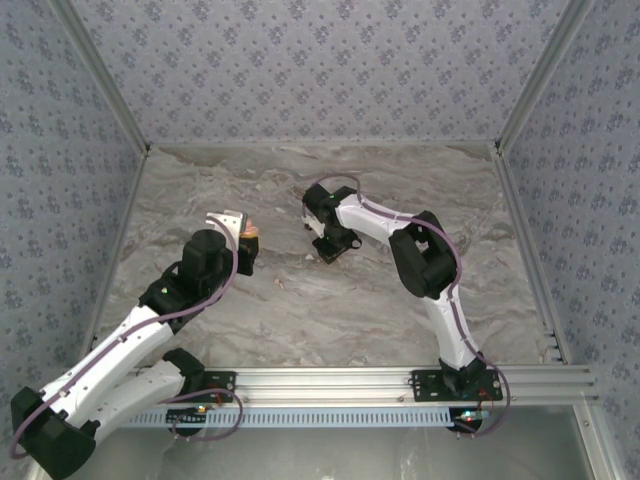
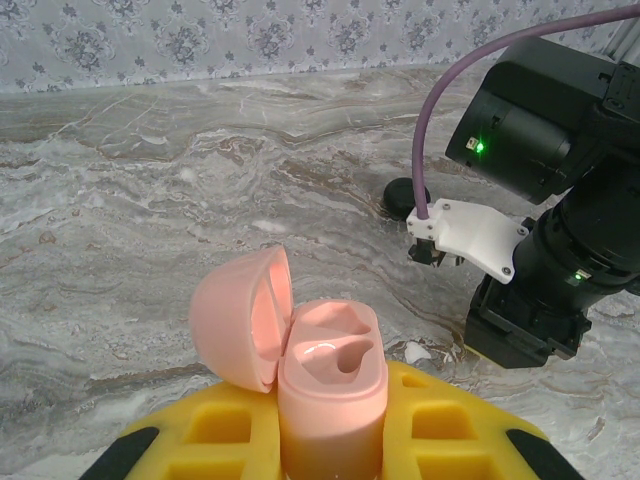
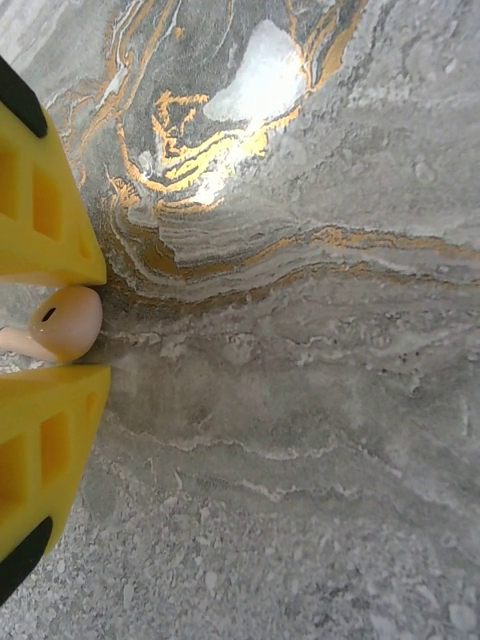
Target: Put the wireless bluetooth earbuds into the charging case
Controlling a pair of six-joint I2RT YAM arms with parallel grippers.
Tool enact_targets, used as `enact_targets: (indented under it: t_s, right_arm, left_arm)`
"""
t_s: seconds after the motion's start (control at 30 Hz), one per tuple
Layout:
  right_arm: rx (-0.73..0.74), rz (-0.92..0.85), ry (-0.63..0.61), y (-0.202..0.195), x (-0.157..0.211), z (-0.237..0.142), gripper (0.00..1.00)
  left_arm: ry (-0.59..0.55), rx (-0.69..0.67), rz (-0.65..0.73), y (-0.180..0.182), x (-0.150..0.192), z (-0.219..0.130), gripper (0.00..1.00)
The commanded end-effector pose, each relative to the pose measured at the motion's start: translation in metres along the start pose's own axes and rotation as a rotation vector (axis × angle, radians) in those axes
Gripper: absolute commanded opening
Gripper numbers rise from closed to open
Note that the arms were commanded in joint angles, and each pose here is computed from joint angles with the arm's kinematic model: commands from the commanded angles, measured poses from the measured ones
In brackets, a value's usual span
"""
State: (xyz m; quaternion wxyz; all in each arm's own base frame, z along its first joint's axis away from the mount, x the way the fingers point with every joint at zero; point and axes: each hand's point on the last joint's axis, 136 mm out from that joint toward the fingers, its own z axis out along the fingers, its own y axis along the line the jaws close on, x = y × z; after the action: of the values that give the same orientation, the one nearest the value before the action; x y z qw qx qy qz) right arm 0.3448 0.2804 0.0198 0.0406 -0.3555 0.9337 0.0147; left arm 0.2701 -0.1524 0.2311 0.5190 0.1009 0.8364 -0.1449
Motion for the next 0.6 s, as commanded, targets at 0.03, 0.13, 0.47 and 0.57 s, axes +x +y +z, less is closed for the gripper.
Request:
enact_targets:
  t_s: [0.03,0.13,0.47,0.57]
  right_arm:
    - [-0.022,0.039,0.026,0.002,0.005,0.011,0.26]
    - [-0.050,0.073,-0.014,0.000,0.003,0.005,0.25]
    - [-0.166,0.201,-0.176,-0.010,0.005,-0.019,0.23]
    - [-0.191,0.245,-0.207,-0.015,0.008,-0.022,0.22]
  left_arm:
    - [-0.043,0.038,-0.026,-0.007,-0.016,-0.004,0.18]
    - [-0.030,0.061,-0.030,-0.011,-0.012,0.000,0.18]
    - [0.056,0.239,-0.139,-0.045,0.016,0.039,0.20]
    - [0.093,0.278,-0.172,-0.052,0.026,0.054,0.20]
